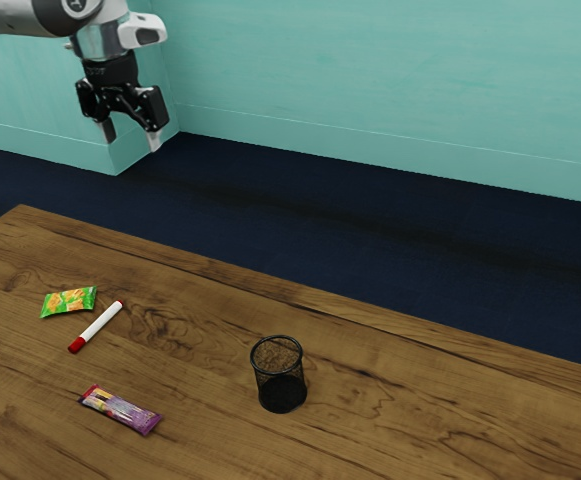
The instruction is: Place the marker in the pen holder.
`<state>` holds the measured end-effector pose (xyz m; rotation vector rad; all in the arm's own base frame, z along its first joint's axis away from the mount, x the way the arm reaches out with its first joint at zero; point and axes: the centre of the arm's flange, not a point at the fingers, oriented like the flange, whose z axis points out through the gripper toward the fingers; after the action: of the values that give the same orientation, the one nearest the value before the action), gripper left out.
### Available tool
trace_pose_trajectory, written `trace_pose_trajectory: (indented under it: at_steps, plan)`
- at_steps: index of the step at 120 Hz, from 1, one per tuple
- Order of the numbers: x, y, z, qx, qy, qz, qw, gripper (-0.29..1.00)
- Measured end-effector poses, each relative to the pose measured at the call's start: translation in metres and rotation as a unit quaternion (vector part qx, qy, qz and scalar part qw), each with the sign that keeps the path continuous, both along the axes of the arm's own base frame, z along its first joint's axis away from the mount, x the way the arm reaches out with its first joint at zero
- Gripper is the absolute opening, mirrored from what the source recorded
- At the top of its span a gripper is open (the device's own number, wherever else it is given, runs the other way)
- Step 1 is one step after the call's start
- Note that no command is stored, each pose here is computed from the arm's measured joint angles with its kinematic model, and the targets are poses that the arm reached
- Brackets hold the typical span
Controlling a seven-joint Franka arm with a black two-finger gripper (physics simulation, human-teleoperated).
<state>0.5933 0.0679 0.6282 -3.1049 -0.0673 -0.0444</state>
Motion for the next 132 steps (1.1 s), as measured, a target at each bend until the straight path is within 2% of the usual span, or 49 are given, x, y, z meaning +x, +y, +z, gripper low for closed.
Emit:
trace_pose_trajectory:
  at_steps: [45, 61, 71, 83, 108, 123, 132]
  plan:
    - [0.012, 0.009, 0.004, 0.013, -0.016, -0.02, 1.0, 0.68]
    - [0.013, 0.047, -0.069, 0.011, 0.044, 0.004, 0.999, 0.68]
    - [0.001, 0.066, -0.125, 0.01, 0.083, 0.014, 0.996, 0.68]
    - [-0.024, 0.094, -0.182, 0.001, 0.104, 0.033, 0.994, 0.68]
    - [-0.065, 0.118, -0.274, -0.002, 0.089, 0.05, 0.995, 0.68]
    - [-0.098, 0.122, -0.298, -0.003, 0.063, 0.054, 0.996, 0.68]
    - [-0.103, 0.129, -0.307, 0.004, 0.049, 0.057, 0.997, 0.68]
